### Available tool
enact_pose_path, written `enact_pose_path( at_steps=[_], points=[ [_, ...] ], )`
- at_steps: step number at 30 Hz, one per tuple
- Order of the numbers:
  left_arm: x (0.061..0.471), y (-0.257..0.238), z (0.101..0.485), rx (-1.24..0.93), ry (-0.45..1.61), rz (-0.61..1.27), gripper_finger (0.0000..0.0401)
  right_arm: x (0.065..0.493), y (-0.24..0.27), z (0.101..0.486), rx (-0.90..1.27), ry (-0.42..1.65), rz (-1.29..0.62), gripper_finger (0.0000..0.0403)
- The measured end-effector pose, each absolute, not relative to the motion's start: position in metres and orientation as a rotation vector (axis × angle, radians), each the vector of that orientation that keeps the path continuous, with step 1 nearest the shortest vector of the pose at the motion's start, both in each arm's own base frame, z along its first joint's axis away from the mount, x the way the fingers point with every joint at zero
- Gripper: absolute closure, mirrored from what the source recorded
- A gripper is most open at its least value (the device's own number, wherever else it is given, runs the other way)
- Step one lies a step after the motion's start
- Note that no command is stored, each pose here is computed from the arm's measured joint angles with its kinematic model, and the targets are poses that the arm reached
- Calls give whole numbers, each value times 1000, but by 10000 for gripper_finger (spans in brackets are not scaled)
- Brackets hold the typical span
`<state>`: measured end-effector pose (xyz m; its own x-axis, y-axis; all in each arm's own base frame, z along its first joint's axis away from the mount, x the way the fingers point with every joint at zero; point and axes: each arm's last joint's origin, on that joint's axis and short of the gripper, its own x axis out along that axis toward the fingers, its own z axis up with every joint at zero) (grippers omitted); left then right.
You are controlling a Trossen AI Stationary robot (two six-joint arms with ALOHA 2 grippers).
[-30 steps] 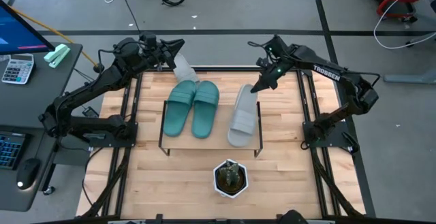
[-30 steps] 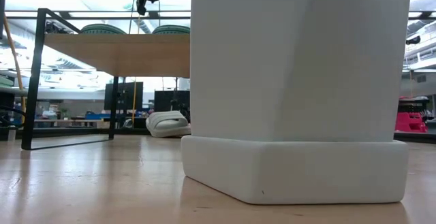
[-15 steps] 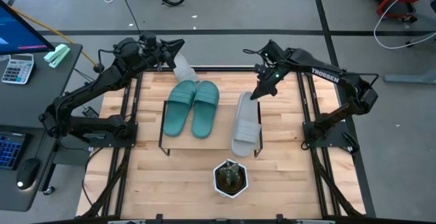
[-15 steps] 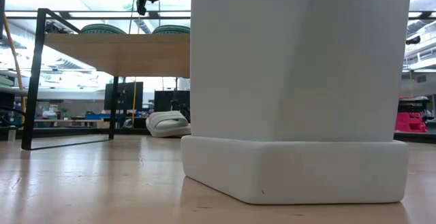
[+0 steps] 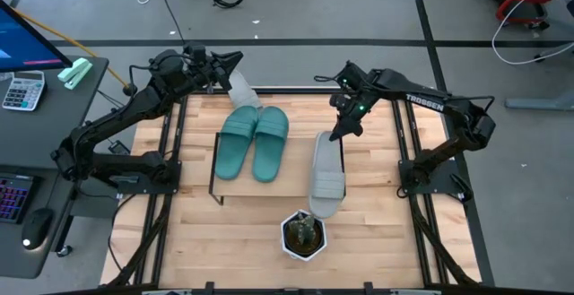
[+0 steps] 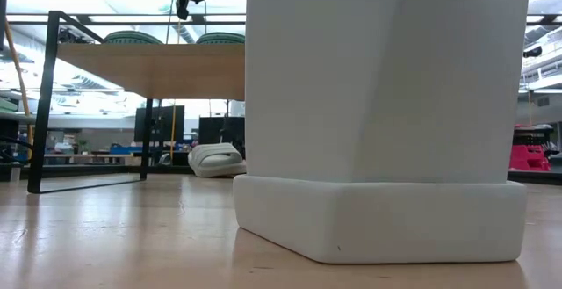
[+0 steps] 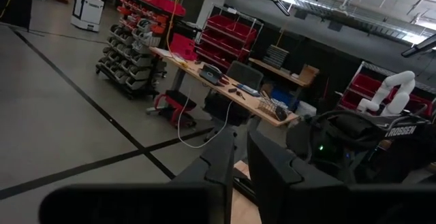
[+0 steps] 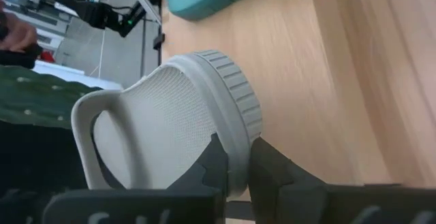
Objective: Pick and place slides into the shelf
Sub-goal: Put the right gray slipper on the shelf
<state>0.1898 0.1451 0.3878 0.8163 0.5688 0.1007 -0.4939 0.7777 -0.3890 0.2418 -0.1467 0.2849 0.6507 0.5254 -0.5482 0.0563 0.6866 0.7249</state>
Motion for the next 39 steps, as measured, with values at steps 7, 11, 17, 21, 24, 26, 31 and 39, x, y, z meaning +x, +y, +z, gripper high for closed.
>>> enact_pose_path(
  at_steps=[7,11,17,21,24,26,31,39],
  points=[
    [190,145,388,-359,-218,580,351,254,-148,264,827,907,318,368],
    [190,145,388,-359,-218,579,356,262,-144,256,840,936,348,368],
    [190,145,388,-358,-218,579,353,266,-137,255,833,950,374,368],
    [190,145,388,-358,-218,580,349,266,-136,255,837,956,374,368],
    [190,145,388,-358,-218,579,350,265,-137,254,829,972,354,368],
    [190,145,388,-359,-218,579,352,265,-137,254,827,981,344,360],
    [190,145,388,-358,-218,579,355,264,-137,254,829,987,331,336],
    [190,145,388,-358,-217,579,349,262,-136,258,803,981,321,333]
  ],
)
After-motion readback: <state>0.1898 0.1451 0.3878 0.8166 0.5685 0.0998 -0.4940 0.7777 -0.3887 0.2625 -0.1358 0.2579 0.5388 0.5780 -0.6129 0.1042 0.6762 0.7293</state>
